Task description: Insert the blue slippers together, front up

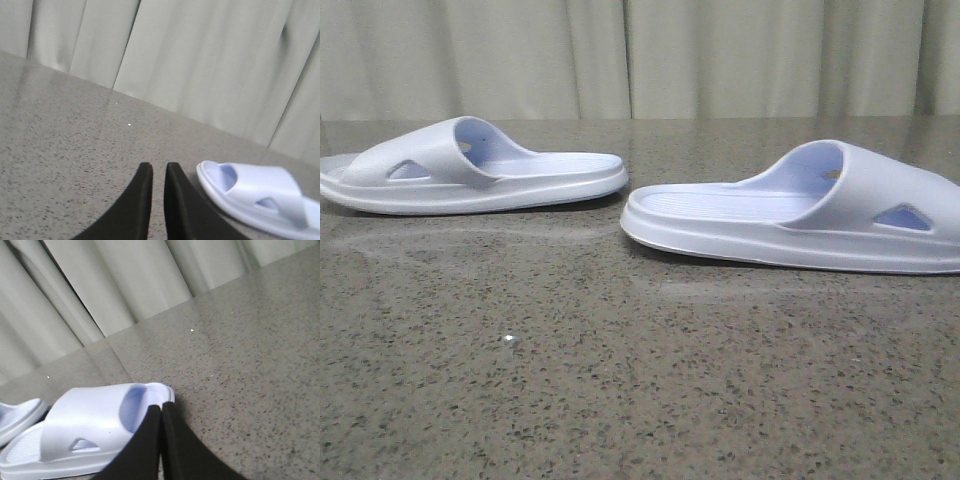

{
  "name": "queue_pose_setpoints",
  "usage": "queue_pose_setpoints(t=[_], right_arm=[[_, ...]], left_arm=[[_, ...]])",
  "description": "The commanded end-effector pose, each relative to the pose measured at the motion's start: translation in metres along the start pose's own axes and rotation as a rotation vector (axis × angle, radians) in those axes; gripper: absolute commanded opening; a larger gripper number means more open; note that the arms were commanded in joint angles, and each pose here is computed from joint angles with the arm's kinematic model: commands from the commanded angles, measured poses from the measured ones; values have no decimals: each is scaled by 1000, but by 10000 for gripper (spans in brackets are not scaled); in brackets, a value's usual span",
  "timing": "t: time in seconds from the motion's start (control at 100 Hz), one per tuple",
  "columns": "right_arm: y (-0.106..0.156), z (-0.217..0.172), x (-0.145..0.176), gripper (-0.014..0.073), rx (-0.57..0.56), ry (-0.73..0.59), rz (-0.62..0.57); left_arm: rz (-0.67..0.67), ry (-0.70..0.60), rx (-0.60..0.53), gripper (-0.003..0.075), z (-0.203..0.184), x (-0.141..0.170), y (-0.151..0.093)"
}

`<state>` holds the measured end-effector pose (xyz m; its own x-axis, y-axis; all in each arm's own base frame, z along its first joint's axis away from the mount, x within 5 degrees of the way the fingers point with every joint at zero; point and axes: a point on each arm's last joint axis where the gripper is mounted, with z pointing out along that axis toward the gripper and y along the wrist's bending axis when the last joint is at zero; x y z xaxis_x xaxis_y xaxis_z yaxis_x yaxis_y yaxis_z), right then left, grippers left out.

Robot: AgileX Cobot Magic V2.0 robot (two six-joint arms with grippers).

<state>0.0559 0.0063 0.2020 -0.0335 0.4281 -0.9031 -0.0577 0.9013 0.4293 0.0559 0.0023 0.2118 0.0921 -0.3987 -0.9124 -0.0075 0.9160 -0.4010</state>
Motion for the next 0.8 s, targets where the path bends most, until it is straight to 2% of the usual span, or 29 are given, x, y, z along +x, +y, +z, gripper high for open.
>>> queue_pose_setpoints(t=[0.0, 0.08, 0.16, 0.29, 0.38, 0.48, 0.55, 0.67, 0.79], right_arm=[[1, -2, -10, -78, 3, -93, 56], [7, -2, -20, -78, -7, -91, 46], [13, 1, -31, -78, -9, -54, 9], [23, 23, -45, -77, 25, 148, -63], [28, 45, -54, -78, 49, 299, -95], [32, 77, -60, -78, 73, 479, -107], [35, 96, -64, -78, 79, 570, -103], [39, 117, -70, -78, 74, 661, -99], [42, 122, -77, -74, 52, 659, -145]], left_arm=[[-216, -119, -5, 15, -3, -9, 2], [-255, -108, 10, 15, -4, -13, -1], [-207, -52, 32, 15, -3, -16, -8], [-134, 10, 40, 15, 5, -38, -21], [-10, 89, 38, 15, 16, -58, -32], [131, 263, 12, 15, 36, -70, -41], [171, 364, -6, 15, 51, -75, -44], [163, 481, -22, 16, 71, -78, -47], [188, 548, -18, 19, 82, -78, -48]])
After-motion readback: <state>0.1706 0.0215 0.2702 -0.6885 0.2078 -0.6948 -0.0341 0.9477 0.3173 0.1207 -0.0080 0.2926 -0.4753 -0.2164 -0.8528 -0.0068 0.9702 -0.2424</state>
